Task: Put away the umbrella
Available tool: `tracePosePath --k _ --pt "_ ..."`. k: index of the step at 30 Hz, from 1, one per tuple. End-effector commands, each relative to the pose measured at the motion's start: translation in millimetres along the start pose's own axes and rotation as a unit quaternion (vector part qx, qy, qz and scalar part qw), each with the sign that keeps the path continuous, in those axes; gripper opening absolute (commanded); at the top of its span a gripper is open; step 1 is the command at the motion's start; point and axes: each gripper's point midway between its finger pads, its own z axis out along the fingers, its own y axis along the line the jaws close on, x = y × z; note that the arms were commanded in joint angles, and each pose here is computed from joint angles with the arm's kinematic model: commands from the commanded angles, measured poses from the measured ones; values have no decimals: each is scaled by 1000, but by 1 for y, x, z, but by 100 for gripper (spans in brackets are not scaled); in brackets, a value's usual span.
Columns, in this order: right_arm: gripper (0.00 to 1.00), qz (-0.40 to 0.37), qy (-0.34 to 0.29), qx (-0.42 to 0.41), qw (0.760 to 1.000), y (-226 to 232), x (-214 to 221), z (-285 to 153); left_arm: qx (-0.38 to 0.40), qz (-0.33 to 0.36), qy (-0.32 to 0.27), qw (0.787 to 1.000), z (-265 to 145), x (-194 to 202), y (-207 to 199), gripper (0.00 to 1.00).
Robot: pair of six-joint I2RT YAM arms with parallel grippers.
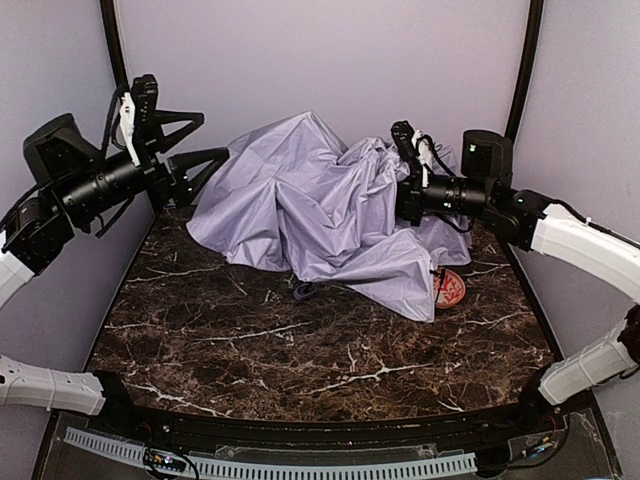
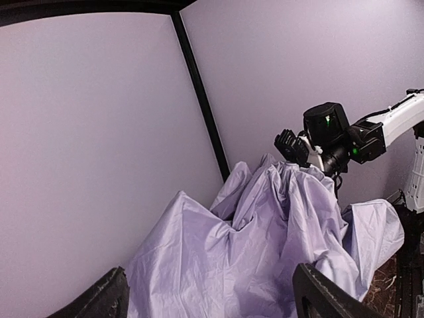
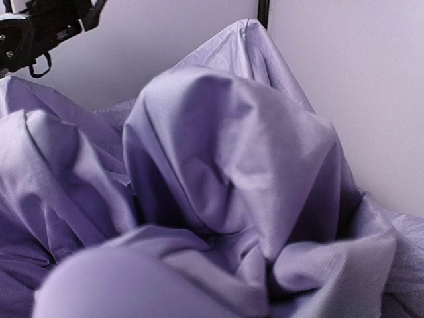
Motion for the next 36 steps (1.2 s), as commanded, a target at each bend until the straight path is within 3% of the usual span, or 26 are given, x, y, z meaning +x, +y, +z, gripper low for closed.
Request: tracePosePath --k 1,4,6,12,14,17,19,23,25,32,34,36 --pt "19 9 4 50 999 -20 -13 -9 62 10 93 994 -35 33 -28 89" --pt "20 9 5 36 999 -18 -19 -5 133 -3 107 985 -40 65 -60 89" --pt "21 9 5 29 1000 -19 -23 -1 143 1 111 983 -36 85 -67 96" --pt "26 4 -8 -27 1000 -3 -36 3 -28 95 72 992 -6 69 -1 97" --pt "27 14 -9 -52 999 4 -38 7 -37 84 73 993 11 68 6 81" --pt "29 31 -3 -88 996 18 -38 20 30 46 69 996 46 83 -13 28" --pt "31 22 -3 -125 992 40 -48 31 84 17 43 995 60 83 -31 12" --pt "35 -14 0 -186 983 87 -64 51 140 -51 -24 989 75 54 -46 0" --pt "39 -29 -4 -205 978 106 -72 55 162 -61 -44 984 78 42 -57 0" --pt "68 -31 4 -227 973 132 -72 69 238 -69 -47 968 80 46 -109 0" --pt "68 -27 10 -223 974 132 -68 71 257 -70 -57 962 76 41 -118 0" --pt "61 -28 13 -213 977 129 -64 72 264 -68 -63 960 73 38 -122 0"
